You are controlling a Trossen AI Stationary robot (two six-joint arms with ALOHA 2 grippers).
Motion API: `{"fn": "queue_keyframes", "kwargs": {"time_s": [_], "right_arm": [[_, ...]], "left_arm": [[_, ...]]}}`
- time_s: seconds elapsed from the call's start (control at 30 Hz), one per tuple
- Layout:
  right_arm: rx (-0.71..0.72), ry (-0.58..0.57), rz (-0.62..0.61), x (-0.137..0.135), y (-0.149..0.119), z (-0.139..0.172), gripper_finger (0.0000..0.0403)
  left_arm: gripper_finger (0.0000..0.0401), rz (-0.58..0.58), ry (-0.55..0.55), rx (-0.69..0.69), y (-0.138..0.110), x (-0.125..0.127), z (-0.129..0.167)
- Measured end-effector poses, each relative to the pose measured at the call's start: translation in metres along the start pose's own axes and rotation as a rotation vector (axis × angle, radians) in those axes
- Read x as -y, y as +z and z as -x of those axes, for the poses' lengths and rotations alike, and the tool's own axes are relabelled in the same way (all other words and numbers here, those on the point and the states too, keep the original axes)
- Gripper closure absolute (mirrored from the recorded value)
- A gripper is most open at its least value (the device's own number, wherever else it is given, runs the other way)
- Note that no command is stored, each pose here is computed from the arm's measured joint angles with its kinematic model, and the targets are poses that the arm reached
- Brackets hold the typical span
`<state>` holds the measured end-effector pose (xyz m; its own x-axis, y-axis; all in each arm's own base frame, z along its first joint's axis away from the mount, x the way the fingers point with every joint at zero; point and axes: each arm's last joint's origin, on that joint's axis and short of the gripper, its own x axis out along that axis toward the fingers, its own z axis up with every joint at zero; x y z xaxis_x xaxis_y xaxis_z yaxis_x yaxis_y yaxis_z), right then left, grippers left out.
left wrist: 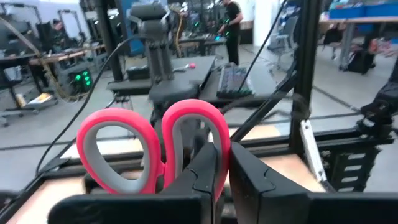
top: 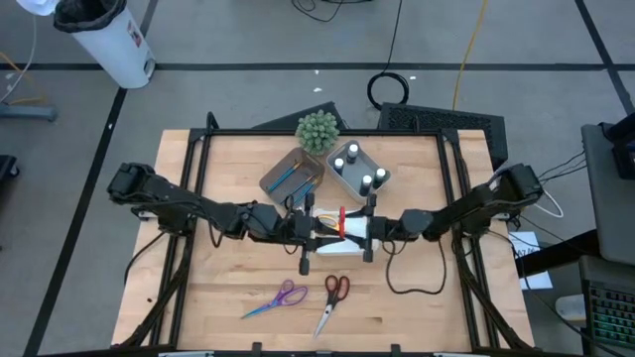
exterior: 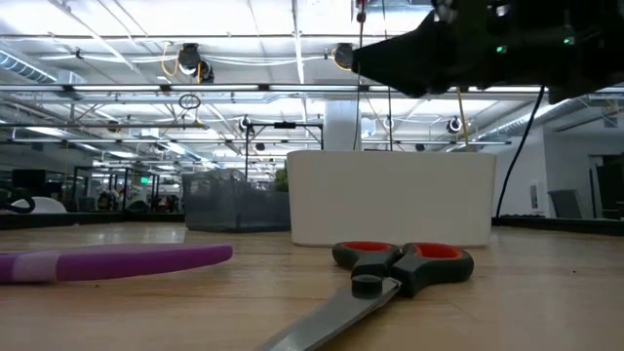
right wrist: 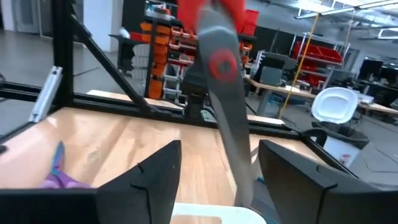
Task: Pick & Place Paint Supplies
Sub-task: Put the red scissors into the white bin
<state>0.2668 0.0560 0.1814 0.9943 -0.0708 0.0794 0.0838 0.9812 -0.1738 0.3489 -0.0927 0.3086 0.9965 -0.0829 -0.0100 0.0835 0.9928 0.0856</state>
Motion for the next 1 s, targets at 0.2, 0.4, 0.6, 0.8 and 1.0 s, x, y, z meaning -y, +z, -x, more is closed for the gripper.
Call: {"fn": "queue_keyframes", "kwargs": {"time_s": [0.2, 0.4, 0.6, 0.8, 1.0], "right_arm": [[-0.014, -0.024, 0.001, 0.002, -0.005, -0.015, 0.0221], [-0.01, -0.013, 0.006, -0.001, -0.003, -0.015, 0.0273], [-0.007, -0.008, 0.006, -0.003, 0.0, -0.014, 0.0325], [-0.05, 0.009, 0.017, -0.003, 0.001, -0.011, 0.0375], [-0.11, 0.017, -0.026, 0.0, 0.008, -0.005, 0.0375]], "left_arm": [[0.0373, 0.015, -0.028, 0.012, 0.001, 0.001, 0.0], [0.0372, 0.016, -0.027, 0.008, 0.001, 0.001, 0.0], [0.0371, 0.014, 0.006, -0.006, 0.0, 0.001, 0.0], [0.0371, 0.019, 0.019, -0.011, 0.0, 0.0, 0.0], [0.037, 0.014, 0.022, -0.012, 0.0, -0.001, 0.0]]}}
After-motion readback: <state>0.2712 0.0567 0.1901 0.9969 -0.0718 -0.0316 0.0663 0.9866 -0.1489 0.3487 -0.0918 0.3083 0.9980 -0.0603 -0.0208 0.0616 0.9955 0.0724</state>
